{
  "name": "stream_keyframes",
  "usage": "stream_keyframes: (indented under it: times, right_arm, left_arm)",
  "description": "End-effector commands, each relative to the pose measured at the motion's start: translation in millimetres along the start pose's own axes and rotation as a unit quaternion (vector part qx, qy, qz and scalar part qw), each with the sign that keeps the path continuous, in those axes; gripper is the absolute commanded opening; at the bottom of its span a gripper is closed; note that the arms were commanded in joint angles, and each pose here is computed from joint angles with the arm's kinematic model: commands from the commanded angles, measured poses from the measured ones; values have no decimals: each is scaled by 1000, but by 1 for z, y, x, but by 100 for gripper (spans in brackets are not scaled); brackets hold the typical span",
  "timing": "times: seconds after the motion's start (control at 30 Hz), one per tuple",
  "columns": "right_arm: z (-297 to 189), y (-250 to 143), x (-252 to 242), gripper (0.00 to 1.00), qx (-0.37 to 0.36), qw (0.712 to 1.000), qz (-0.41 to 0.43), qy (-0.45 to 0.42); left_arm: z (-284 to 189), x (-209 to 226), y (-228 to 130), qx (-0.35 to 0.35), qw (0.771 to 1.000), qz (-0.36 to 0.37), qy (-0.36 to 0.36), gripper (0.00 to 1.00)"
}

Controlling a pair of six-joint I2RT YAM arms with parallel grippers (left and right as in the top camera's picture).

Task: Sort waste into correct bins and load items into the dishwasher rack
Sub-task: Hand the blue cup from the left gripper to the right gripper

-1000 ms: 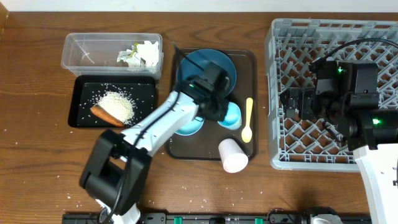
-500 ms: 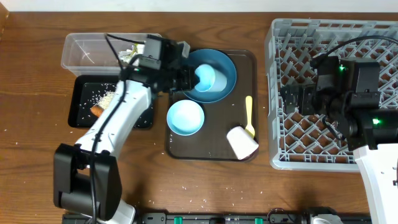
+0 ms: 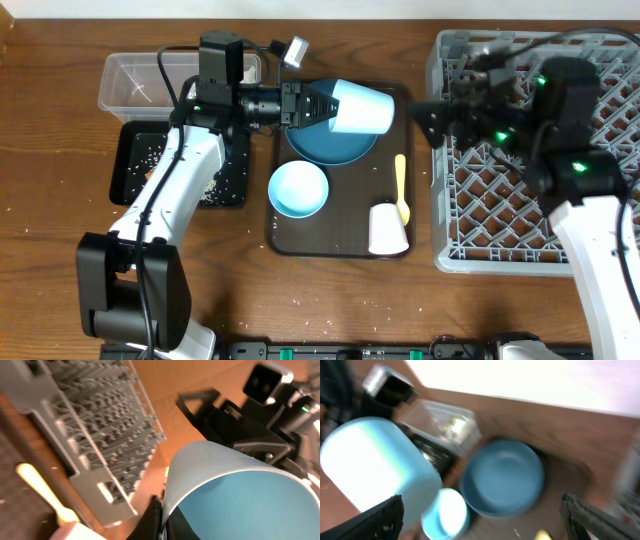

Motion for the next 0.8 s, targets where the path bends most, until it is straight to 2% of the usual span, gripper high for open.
stream_keyframes:
  times: [0.0, 0.13, 0.5, 0.6, 0.7, 0.77]
  right_arm:
    - [9, 12, 29, 95, -23, 994, 14, 103]
    - [15, 25, 47, 94, -49, 986, -14, 161]
    - [25, 19, 75, 88, -36, 975, -24, 216]
    - [25, 19, 76, 81, -37, 975, -28, 217]
    - [25, 20, 76, 65, -39, 975, -30, 218]
    - [26, 20, 78, 63, -39, 974, -32, 220]
  left_arm:
    - [-3, -21, -5, 27, 999, -11, -35, 6]
    - [-4, -24, -2, 25, 999, -6, -38, 6]
    - [-8, -43, 18, -2, 999, 19, -45, 6]
    - [-8, -43, 17, 0, 999, 17, -45, 6]
    - [-8, -43, 17, 0, 999, 10, -45, 6]
    - [-8, -43, 17, 1, 999, 10, -45, 6]
Point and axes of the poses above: each gripper's point midway between its finger pads, its own z axis out along the fingers, its own x axis along the line the jaws close on, y = z × x, the point moved 2 cm from there along -z, back along the fingers, and after that the axes turned 9 degrees about -z, right-handed, at the moved point
